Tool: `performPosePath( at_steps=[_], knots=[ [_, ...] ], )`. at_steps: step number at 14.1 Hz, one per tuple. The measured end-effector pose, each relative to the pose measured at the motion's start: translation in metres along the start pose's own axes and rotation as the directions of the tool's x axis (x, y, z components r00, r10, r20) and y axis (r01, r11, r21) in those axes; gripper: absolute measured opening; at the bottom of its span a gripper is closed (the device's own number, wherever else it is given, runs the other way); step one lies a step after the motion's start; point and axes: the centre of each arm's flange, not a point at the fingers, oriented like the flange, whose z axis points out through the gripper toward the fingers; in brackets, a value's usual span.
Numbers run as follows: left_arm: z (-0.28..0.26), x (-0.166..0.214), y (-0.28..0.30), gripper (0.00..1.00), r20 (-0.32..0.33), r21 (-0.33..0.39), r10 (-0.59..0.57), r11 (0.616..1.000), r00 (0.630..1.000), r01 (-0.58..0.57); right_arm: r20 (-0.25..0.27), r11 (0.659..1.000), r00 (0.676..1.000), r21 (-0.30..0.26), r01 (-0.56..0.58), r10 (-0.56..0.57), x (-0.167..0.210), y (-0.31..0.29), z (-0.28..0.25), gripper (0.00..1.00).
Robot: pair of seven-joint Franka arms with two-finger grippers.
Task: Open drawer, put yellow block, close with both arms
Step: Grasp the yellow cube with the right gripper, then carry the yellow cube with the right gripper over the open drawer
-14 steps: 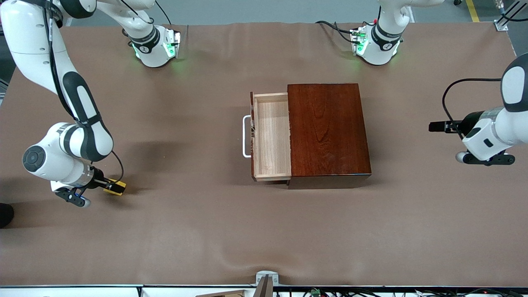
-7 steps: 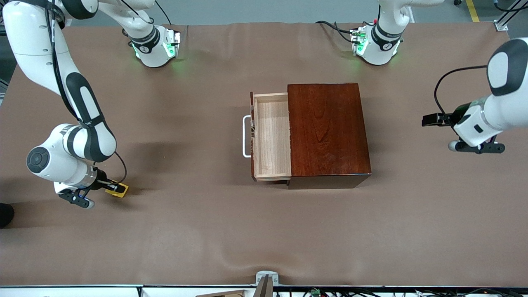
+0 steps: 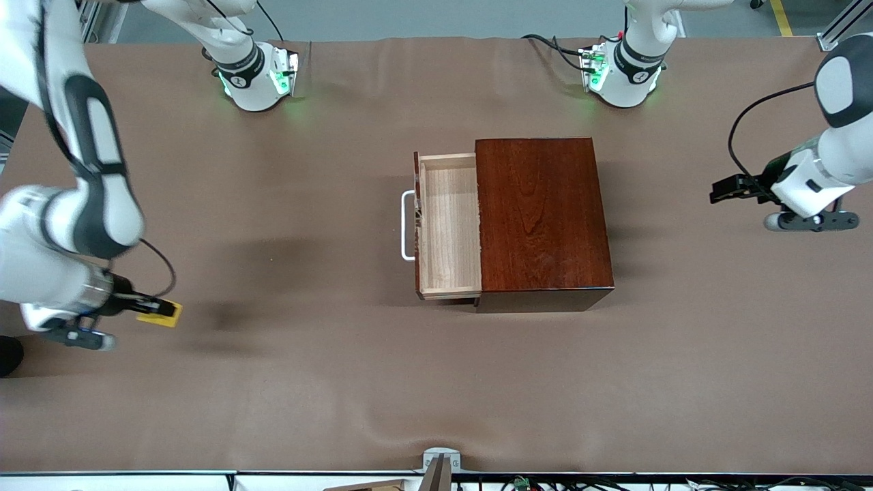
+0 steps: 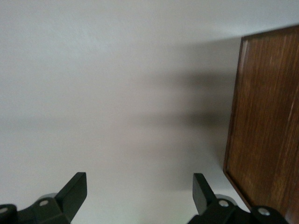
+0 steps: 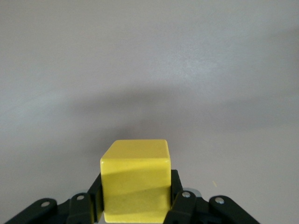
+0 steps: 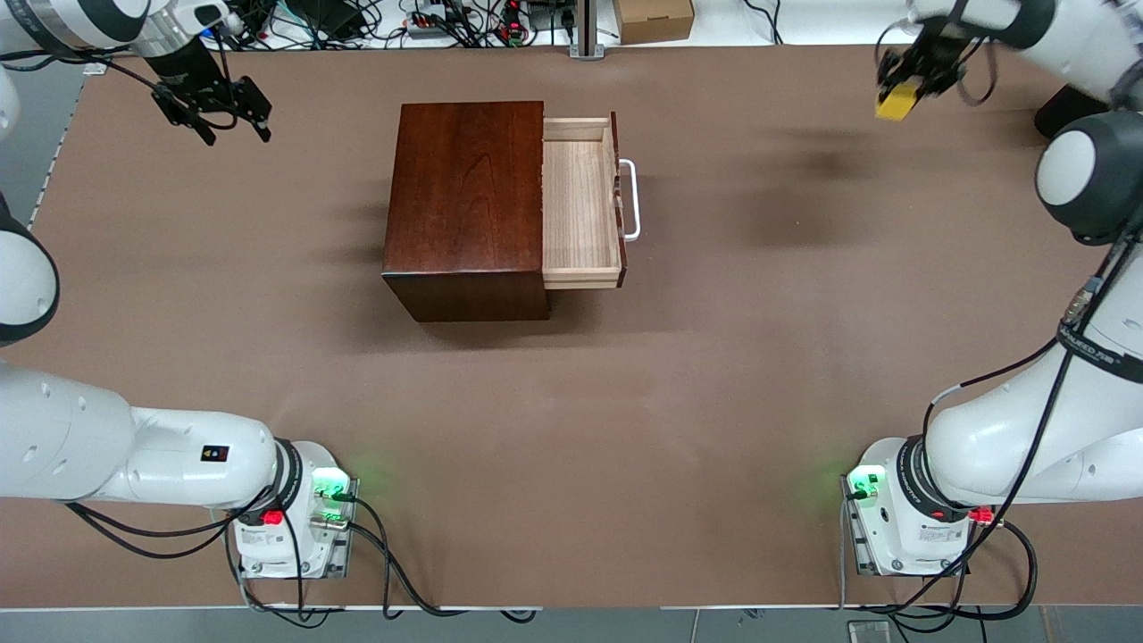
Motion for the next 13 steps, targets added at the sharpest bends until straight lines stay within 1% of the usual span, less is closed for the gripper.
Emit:
performPosePath(
  at_steps=[2, 3, 5, 7, 8, 9, 11, 12, 13],
  knots=[
    [-0.007, 0.004, 0.000, 1.00, -0.036, 0.003, -0.003, 1.000, 0.999, 0.003, 0.035, 0.997, 0.996, 0.005, 0.076, -0.076, -0.010, -0.015, -0.064, 0.56],
    [-0.012, 0.006, 0.000, 1.00, -0.049, 0.004, -0.003, 1.000, 0.999, 0.003, 0.051, 0.994, 0.993, 0.008, 0.109, -0.109, -0.016, -0.027, -0.085, 0.56],
    [-0.029, 0.010, 0.001, 1.00, -0.087, 0.006, 0.000, 1.000, 0.996, 0.001, 0.075, 0.984, 0.981, 0.010, 0.178, -0.178, -0.026, -0.065, -0.106, 0.56],
    [-0.055, 0.015, 0.004, 1.00, -0.141, 0.011, 0.007, 1.000, 0.990, -0.005, 0.090, 0.967, 0.963, 0.012, 0.253, -0.253, -0.039, -0.117, -0.112, 0.56],
    [-0.070, 0.017, 0.007, 1.00, -0.165, 0.013, 0.012, 1.000, 0.986, -0.010, 0.093, 0.962, 0.957, 0.009, 0.274, -0.273, -0.047, -0.147, -0.112, 0.56],
    [-0.085, 0.017, 0.010, 1.00, -0.175, 0.014, 0.018, 1.000, 0.984, -0.015, 0.097, 0.961, 0.957, 0.004, 0.276, -0.275, -0.059, -0.181, -0.109, 0.56],
    [-0.114, 0.012, 0.016, 1.00, -0.169, 0.015, 0.028, 1.000, 0.985, -0.026, 0.095, 0.963, 0.959, -0.009, 0.269, -0.267, -0.089, -0.256, -0.104, 0.56],
    [-0.126, 0.009, 0.019, 1.00, -0.162, 0.015, 0.033, 0.999, 0.986, -0.031, 0.078, 0.964, 0.961, -0.012, 0.265, -0.264, -0.107, -0.294, -0.103, 0.56],
    [-0.135, 0.006, 0.020, 1.00, -0.155, 0.015, 0.035, 0.999, 0.987, -0.033, 0.049, 0.966, 0.965, -0.010, 0.257, -0.256, -0.125, -0.330, -0.102, 0.56]
  ],
)
